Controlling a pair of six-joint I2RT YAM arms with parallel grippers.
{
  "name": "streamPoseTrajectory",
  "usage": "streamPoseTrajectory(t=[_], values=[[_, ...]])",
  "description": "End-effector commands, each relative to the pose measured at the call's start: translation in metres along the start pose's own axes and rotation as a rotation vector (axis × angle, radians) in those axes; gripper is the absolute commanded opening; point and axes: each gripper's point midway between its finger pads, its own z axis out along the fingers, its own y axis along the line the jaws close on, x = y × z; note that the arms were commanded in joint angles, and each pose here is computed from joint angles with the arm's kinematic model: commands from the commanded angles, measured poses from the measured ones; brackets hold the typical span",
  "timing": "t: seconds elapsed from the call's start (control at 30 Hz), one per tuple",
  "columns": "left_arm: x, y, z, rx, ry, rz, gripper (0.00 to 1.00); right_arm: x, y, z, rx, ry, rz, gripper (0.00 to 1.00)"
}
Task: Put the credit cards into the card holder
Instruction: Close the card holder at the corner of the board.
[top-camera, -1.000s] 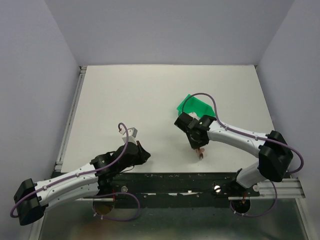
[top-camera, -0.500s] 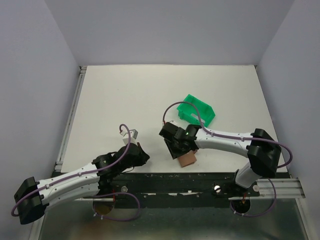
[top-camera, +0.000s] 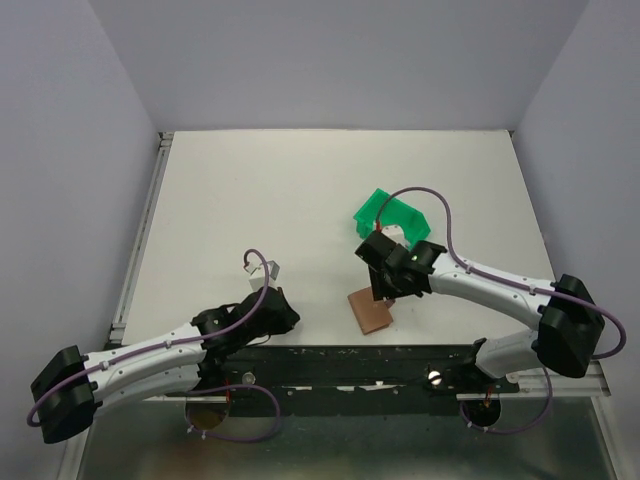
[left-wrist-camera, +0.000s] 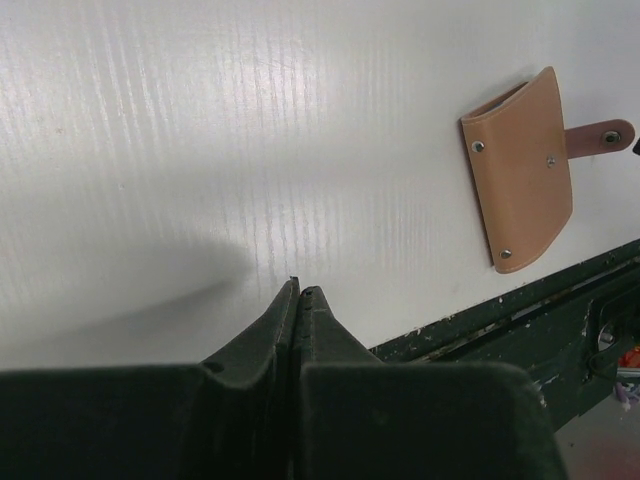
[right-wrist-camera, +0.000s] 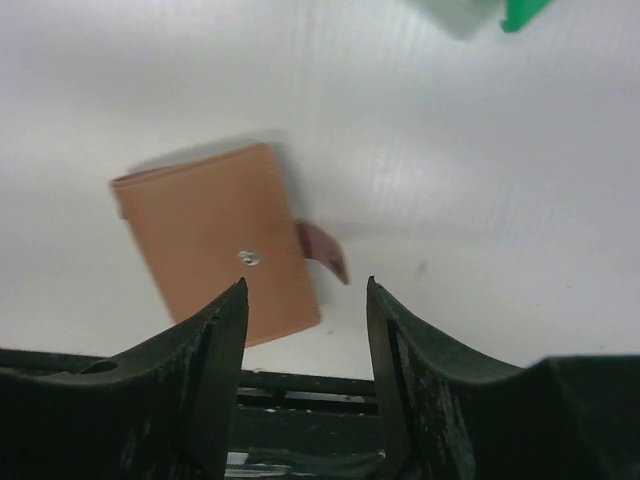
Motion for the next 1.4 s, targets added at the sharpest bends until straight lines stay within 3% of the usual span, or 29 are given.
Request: streamPoseTrajectory(t=[0.0,0.43,1.17,1.37], values=[[-0.005,-0.014,-0.001,0.041,-0.003,-0.001,0.08,0.017,-0.044,0.007,0.146,0.036,0.078,0.6],[-0.003,-0.008,-0.004,0.044,-0.008,-0.029,0.08,0.019,-0.021,0.028,-0.091,0.065,0.116,0.57],[-0.003,-0.005,-0.005,0.035,-0.011,-0.031,0.08,0.029,-0.015,0.048,-0.139,0.121,0.11,0.28],[-0.008,-0.008,-0.008,0.034,-0.025,-0.03,0.08,0.03,-0.002,0.047,-0.205,0.141,0.111,0.14]])
